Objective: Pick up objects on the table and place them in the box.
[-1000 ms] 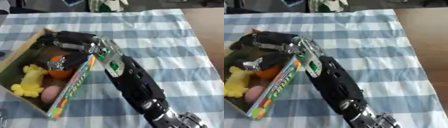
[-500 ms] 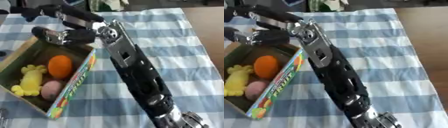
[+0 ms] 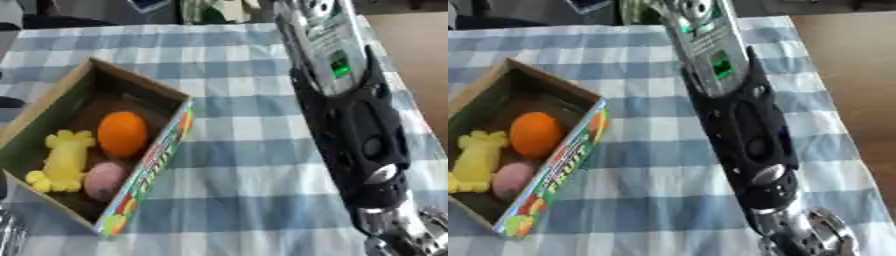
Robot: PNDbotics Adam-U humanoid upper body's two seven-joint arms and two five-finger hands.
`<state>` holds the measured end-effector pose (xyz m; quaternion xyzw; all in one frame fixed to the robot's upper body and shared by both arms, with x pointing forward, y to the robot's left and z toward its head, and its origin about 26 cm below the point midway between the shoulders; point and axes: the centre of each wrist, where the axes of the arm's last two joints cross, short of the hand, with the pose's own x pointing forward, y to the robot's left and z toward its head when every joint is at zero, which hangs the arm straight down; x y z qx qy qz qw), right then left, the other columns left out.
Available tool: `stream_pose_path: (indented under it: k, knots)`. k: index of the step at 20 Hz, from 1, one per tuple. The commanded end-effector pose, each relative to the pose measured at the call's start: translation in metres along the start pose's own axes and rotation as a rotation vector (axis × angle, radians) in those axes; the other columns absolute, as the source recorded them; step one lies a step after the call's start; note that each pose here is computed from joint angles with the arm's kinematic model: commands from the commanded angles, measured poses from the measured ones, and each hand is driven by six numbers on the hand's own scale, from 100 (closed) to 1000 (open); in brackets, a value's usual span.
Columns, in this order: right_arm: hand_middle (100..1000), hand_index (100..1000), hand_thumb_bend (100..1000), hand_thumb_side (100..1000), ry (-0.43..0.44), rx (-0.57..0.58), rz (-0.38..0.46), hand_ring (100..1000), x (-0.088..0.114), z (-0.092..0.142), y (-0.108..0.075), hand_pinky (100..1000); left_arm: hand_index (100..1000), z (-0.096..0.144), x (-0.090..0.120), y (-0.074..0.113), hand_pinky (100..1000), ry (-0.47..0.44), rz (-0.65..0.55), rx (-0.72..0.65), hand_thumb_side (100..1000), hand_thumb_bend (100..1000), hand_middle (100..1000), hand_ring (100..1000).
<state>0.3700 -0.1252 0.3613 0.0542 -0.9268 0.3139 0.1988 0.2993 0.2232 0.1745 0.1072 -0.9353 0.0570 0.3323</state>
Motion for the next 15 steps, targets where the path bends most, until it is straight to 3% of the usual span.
stream_pose_path:
  k: [1, 4, 7, 15]
  knots:
    - [746, 864, 100, 755, -0.029, -0.075, 0.006, 911, 0.018, 0.01, -0.028, 946, 758, -0.007, 0.006, 0.005, 505, -0.04, -0.017, 0.007, 690, 100, 639, 713]
    - [740, 857, 100, 695, -0.036, -0.121, -0.028, 893, 0.018, 0.03, -0.046, 930, 761, -0.008, 0.006, 0.007, 505, -0.05, -0.022, 0.017, 690, 100, 642, 713]
    - [742, 857, 100, 704, -0.039, -0.177, -0.072, 890, 0.016, 0.051, -0.06, 928, 764, -0.01, 0.006, 0.009, 505, -0.063, -0.03, 0.03, 692, 100, 645, 714]
    - [767, 883, 100, 996, -0.034, -0.263, -0.102, 894, 0.005, 0.114, -0.09, 933, 784, -0.017, 0.008, 0.015, 507, -0.109, -0.042, 0.067, 714, 100, 664, 716]
